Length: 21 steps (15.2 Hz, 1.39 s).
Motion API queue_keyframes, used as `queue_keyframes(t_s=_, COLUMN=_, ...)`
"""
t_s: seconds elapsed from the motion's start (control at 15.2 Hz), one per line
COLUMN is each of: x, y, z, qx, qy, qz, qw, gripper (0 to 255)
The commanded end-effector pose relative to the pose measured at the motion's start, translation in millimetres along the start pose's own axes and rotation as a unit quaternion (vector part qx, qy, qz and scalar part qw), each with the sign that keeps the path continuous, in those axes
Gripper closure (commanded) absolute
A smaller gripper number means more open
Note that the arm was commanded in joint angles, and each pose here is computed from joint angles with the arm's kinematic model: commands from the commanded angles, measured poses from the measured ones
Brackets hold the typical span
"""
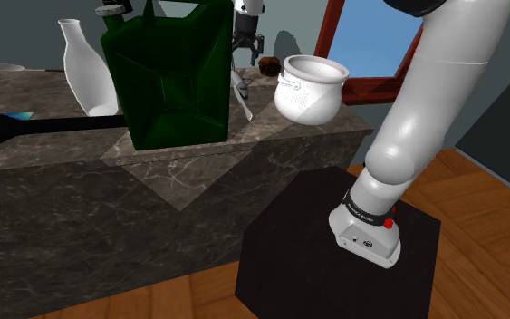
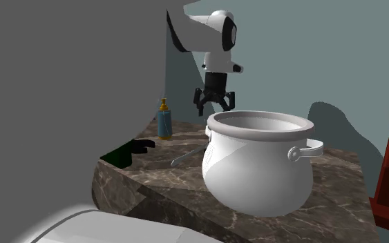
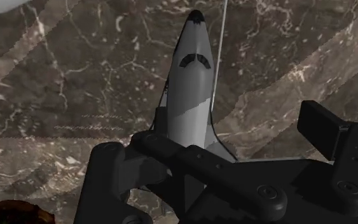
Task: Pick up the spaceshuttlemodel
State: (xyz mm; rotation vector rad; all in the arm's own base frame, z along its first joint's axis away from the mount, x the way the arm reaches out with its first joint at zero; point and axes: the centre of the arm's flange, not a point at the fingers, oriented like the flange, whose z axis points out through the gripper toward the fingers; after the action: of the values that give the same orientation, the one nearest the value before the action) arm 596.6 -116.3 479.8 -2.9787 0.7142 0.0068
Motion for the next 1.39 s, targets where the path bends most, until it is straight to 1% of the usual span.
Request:
queue_keyframes(t_s=0.0, x=24.4, y=9.9, z=15.7, qx=0.003, qy=-0.008, qz=0.025, qw=0.9996, gripper=0)
queue_keyframes(t_s=0.2, x=54.0, y=24.5, z=36.6, qx=0.007, qy=-0.019, qz=0.058, qw=0.9981, gripper=0)
queue_keyframes(t_s=0.66, x=54.8, y=27.3, z=73.5, qx=0.007, qy=-0.019, qz=0.058, qw=0.9981, gripper=0)
queue_keyframes(t_s=0.79, x=54.9, y=27.5, z=76.5, qx=0.007, qy=-0.019, qz=0.058, qw=0.9981, gripper=0)
queue_keyframes(t_s=0.86, x=54.6, y=28.0, z=77.4, qx=0.007, qy=-0.019, qz=0.058, qw=0.9981, gripper=255)
queue_keyframes(t_s=1.32, x=54.7, y=28.0, z=76.4, qx=0.007, qy=-0.019, qz=0.058, qw=0.9981, gripper=255)
